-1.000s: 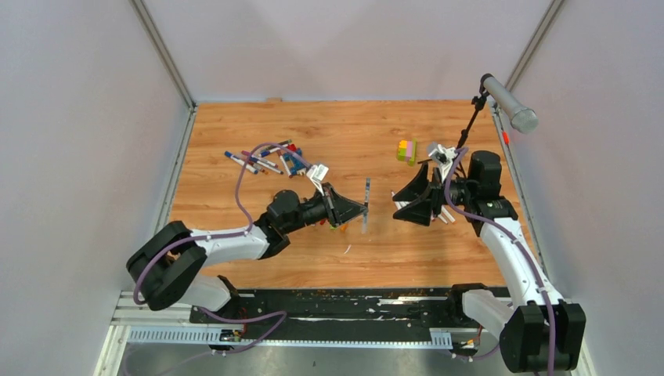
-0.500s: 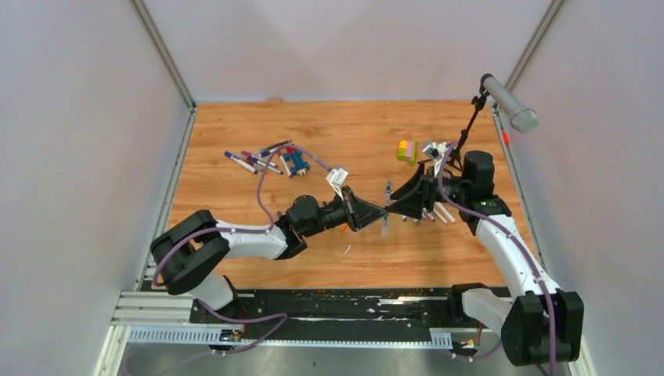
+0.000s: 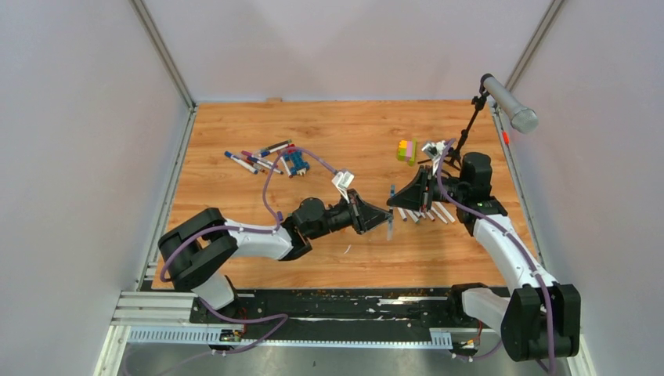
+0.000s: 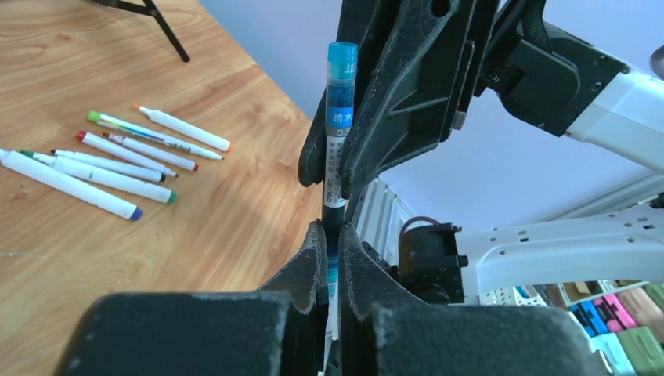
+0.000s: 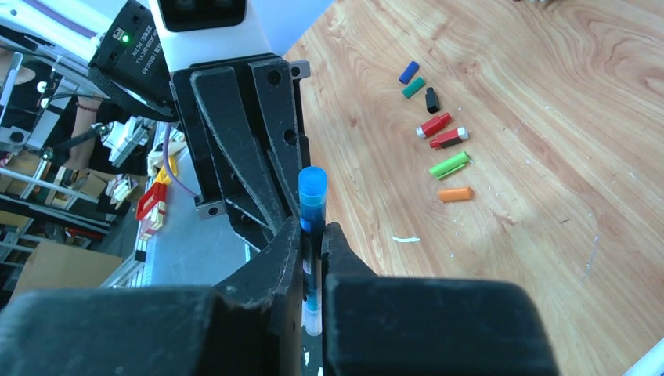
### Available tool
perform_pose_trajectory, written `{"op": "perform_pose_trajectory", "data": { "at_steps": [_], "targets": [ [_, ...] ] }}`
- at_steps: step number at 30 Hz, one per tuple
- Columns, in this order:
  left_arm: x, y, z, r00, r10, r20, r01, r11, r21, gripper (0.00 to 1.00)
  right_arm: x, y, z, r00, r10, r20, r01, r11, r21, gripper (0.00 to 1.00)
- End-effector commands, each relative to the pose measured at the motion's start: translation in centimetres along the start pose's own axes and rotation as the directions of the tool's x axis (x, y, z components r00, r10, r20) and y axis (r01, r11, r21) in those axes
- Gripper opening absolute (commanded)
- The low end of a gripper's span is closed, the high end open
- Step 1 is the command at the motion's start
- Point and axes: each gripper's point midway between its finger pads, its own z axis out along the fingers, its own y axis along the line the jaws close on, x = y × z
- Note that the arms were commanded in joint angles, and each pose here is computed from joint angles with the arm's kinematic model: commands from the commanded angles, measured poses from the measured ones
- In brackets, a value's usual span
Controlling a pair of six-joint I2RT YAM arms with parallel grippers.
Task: Open the pen caps
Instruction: Pick up the pen from the center of the board.
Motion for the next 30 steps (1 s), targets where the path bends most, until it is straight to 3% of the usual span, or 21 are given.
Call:
{"op": "perform_pose_trajectory", "data": {
  "at_steps": [1,5,6,7,14,20,27,30],
  "targets": [
    [-2.0,-3.0,1.0,0.998,0.028,0.053,-0.033,0.995,0.094,0.14,-0.7,1.2,0.2,0.999,-0.050,0.005,0.051,0.996,-0.068,0.00],
    [-0.7,-3.4,1.0,0.999,0.043,-0.022,-0.040,0.992,0.123,0.60,-1.2,2.0,-0.1,0.994,-0.105,0.006,0.105,0.991,-0.078,0.00],
    [-0.2,-3.4,0.9,0.998,0.046,-0.042,-0.040,0.991,0.128,0.70,-1.3,2.1,-0.1,0.994,-0.110,0.008,0.110,0.991,-0.079,0.00],
    [0.3,-3.4,0.8,0.997,0.050,-0.062,-0.041,0.989,0.139,0.71,-1.3,2.2,-0.1,0.994,-0.112,0.008,0.112,0.990,-0.082,0.00],
    [2.4,-2.3,0.7,0.991,0.032,-0.132,-0.014,0.991,0.134,0.70,-1.5,1.9,-0.1,0.994,-0.105,0.011,0.105,0.992,-0.065,0.00],
    [3.3,-1.4,0.3,0.987,0.022,-0.158,-0.005,0.994,0.108,0.62,-1.9,0.8,-0.2,0.995,-0.094,0.031,0.094,0.996,-0.003,0.00],
    [3.5,1.2,0.2,0.986,0.020,-0.168,-0.031,0.998,-0.060,0.53,-2.5,-1.0,-0.3,0.996,-0.049,0.077,0.039,0.992,0.121,0.00],
    [3.4,1.9,0.3,0.983,0.038,-0.180,-0.060,0.991,-0.119,0.45,-2.8,-1.6,-0.4,0.995,-0.022,0.100,0.005,0.986,0.166,0.00]
  ]
}}
